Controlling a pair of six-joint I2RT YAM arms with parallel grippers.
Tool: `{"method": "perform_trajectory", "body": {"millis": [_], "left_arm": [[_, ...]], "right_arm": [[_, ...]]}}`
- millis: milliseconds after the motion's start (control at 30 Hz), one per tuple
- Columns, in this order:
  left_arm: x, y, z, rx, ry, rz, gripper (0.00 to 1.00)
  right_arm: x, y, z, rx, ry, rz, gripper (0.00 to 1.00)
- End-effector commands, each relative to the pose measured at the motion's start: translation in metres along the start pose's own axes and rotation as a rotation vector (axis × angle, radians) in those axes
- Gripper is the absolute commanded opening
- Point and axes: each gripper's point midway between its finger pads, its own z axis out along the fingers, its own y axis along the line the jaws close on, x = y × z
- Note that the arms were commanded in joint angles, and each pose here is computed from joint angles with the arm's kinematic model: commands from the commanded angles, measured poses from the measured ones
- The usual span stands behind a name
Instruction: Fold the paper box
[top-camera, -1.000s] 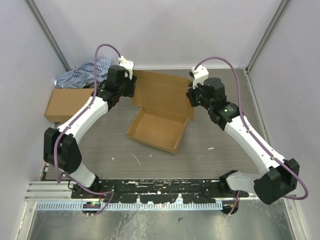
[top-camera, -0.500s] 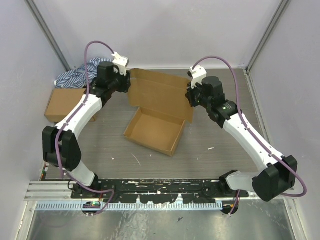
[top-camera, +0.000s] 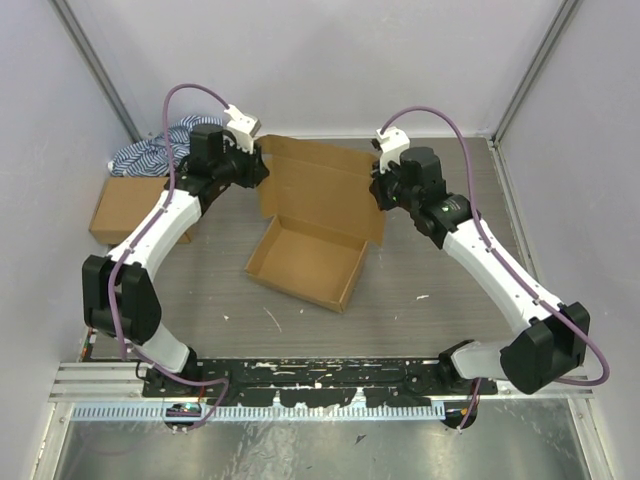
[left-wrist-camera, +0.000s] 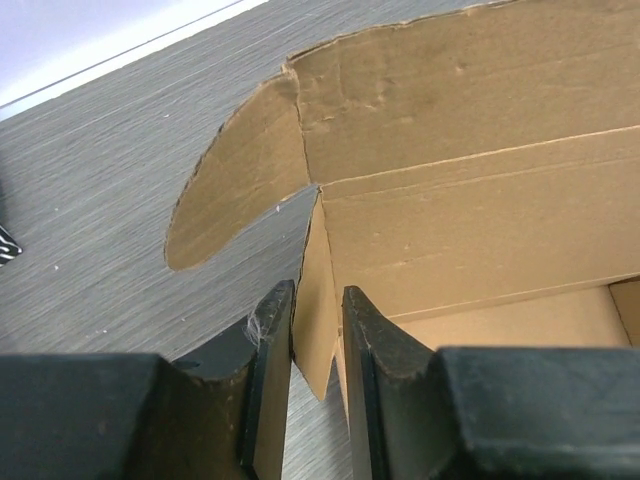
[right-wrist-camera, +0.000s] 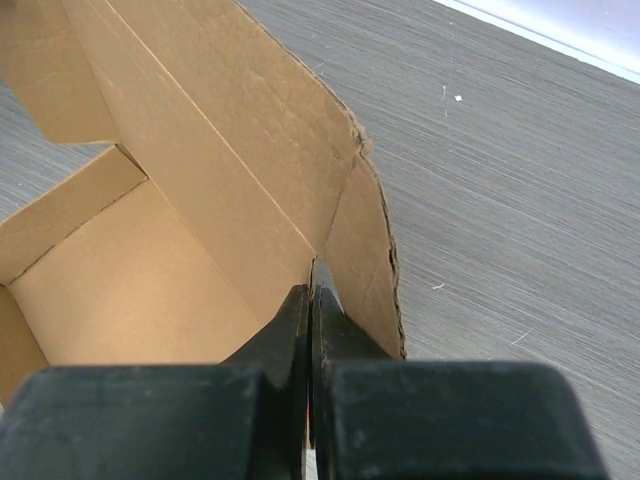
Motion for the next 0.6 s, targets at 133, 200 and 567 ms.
{"method": "perform_trajectory", "body": {"millis": [133,200,567], "left_arm": [[-0.007,-0.003,-0.002,0.006,-0.007,-0.016,0.17],[-0.002,0.0,0.001,-0.003,0.034,-0.036,0.1],[-0.001,0.008,-0.002,-0.076,0.098,-0.103,0.0]], "right_arm": [[-0.023,0.004,0.0,-0.019,-0.024,0.0,0.01],[-0.021,0.004,0.002,-0.015,-0.007,0.006,0.01],[-0.007,0.003,0.012,0.007,0.13,0.075,0.09]]}}
